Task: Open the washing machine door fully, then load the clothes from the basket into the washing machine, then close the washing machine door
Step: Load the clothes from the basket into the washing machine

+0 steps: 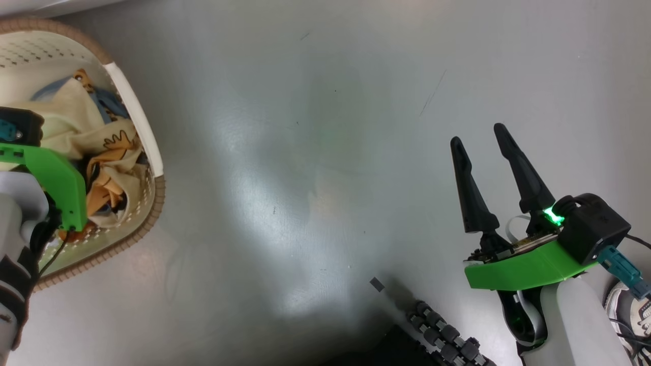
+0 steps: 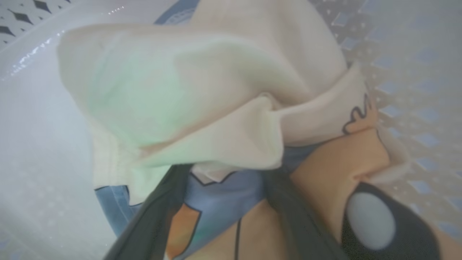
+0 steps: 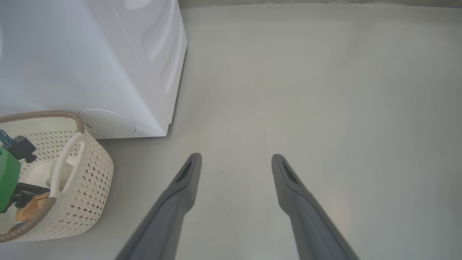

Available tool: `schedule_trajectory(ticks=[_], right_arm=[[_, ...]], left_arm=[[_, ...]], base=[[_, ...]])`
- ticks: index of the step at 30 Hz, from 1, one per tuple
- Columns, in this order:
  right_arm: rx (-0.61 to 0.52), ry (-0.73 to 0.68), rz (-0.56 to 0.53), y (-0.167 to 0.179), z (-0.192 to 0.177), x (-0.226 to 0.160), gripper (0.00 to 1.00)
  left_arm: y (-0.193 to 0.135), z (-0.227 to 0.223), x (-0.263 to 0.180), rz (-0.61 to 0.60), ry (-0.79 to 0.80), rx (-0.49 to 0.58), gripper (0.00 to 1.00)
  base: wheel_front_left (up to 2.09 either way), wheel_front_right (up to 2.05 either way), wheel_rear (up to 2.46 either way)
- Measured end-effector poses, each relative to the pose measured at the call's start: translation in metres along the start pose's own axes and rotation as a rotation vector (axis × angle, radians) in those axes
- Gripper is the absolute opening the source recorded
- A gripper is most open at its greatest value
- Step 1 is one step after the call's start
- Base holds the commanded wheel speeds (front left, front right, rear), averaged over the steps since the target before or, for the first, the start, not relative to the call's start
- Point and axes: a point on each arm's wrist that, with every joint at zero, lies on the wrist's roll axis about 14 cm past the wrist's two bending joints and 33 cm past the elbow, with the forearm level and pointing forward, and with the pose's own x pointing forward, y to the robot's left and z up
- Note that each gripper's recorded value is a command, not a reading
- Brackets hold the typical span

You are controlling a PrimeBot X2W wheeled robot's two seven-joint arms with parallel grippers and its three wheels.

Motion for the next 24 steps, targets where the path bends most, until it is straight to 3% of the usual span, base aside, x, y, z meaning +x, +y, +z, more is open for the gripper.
schedule_trajectory(ticks=[1, 2, 3, 24], right_arm=[[0.000, 0.002, -0.001, 0.000, -0.001, -0.001, 1.00], [0.001, 0.004, -0.001, 0.000, -0.001, -0.001, 1.00], [0.002, 0.005, 0.000, 0.000, -0.002, -0.002, 1.00], [0.003, -0.038, 0.015, 0.005, 0.016, -0.002, 1.00]], left_arm=[[0.000, -0.001, 0.000, 0.001, 0.006, -0.003, 1.00], [0.000, -0.003, 0.000, 0.003, 0.014, -0.008, 0.46], [0.001, -0.005, 0.000, 0.005, 0.019, -0.011, 0.00], [0.001, 0.020, -0.010, 0.011, -0.063, -0.050, 0.00]], base=[[0.00, 0.00, 0.00], [0.00, 0.00, 0.00], [0.00, 0.00, 0.00], [0.00, 0.00, 0.00]])
